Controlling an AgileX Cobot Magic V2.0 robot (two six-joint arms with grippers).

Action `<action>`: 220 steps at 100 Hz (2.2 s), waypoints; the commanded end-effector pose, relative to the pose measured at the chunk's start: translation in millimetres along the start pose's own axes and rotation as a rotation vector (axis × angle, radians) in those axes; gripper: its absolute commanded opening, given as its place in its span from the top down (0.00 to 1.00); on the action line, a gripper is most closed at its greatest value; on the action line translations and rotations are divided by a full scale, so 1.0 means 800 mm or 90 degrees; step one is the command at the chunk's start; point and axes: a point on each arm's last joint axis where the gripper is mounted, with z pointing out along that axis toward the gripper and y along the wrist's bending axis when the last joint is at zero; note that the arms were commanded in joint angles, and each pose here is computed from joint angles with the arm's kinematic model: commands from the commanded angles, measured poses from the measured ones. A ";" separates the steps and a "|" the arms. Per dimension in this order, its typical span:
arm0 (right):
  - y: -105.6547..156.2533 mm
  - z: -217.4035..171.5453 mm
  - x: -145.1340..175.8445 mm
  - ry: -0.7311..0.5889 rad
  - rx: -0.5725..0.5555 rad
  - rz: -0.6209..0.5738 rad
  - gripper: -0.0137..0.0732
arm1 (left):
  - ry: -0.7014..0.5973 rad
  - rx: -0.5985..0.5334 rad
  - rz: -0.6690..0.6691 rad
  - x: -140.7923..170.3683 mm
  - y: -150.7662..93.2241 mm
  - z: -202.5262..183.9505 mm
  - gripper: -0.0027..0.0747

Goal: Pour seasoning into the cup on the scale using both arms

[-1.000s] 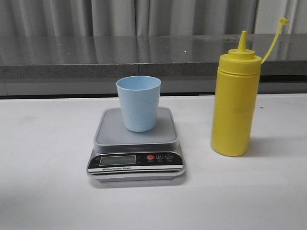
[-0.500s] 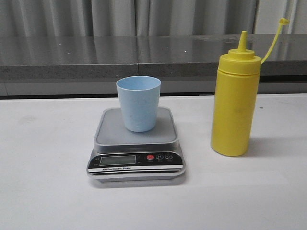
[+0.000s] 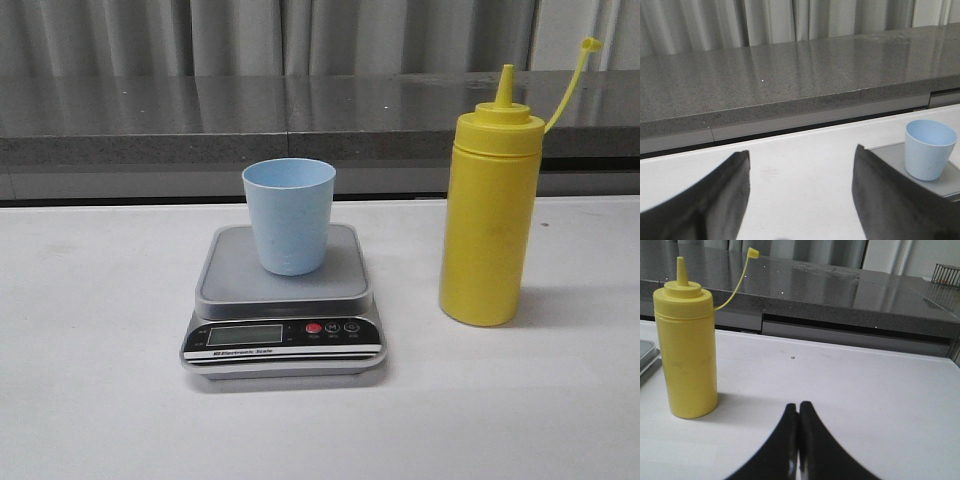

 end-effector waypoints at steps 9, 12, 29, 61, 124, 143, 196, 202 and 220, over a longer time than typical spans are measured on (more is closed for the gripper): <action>0.000 -0.002 -0.011 -0.065 0.000 -0.002 0.92 | -0.068 -0.004 -0.007 -0.020 0.001 -0.002 0.41; 0.000 -0.002 -0.011 -0.065 0.000 -0.002 0.92 | -0.069 -0.004 -0.007 -0.020 0.001 -0.002 0.41; 0.000 -0.002 -0.011 -0.065 0.000 -0.002 0.92 | -0.079 -0.005 -0.007 -0.022 0.001 -0.003 0.51; 0.000 -0.002 -0.011 -0.065 0.000 -0.002 0.92 | -0.086 -0.005 -0.007 -0.023 0.001 -0.003 0.95; 0.001 -0.003 -0.019 -0.113 -0.002 -0.003 0.92 | -0.085 -0.005 -0.007 -0.023 0.001 -0.002 0.99; 0.000 -0.008 -0.043 -0.182 -0.006 0.031 0.92 | -0.085 -0.005 -0.007 -0.023 0.001 -0.002 0.99; -0.010 0.053 -0.190 0.016 -0.008 0.085 0.92 | -0.085 -0.005 -0.007 -0.023 0.001 -0.002 0.99; -0.010 0.068 -0.194 0.019 -0.010 0.096 0.92 | -0.085 -0.005 -0.007 -0.023 0.001 -0.002 0.99; -0.009 0.116 -0.186 0.027 -0.009 0.117 0.92 | -0.085 -0.005 -0.007 -0.023 0.001 -0.002 0.99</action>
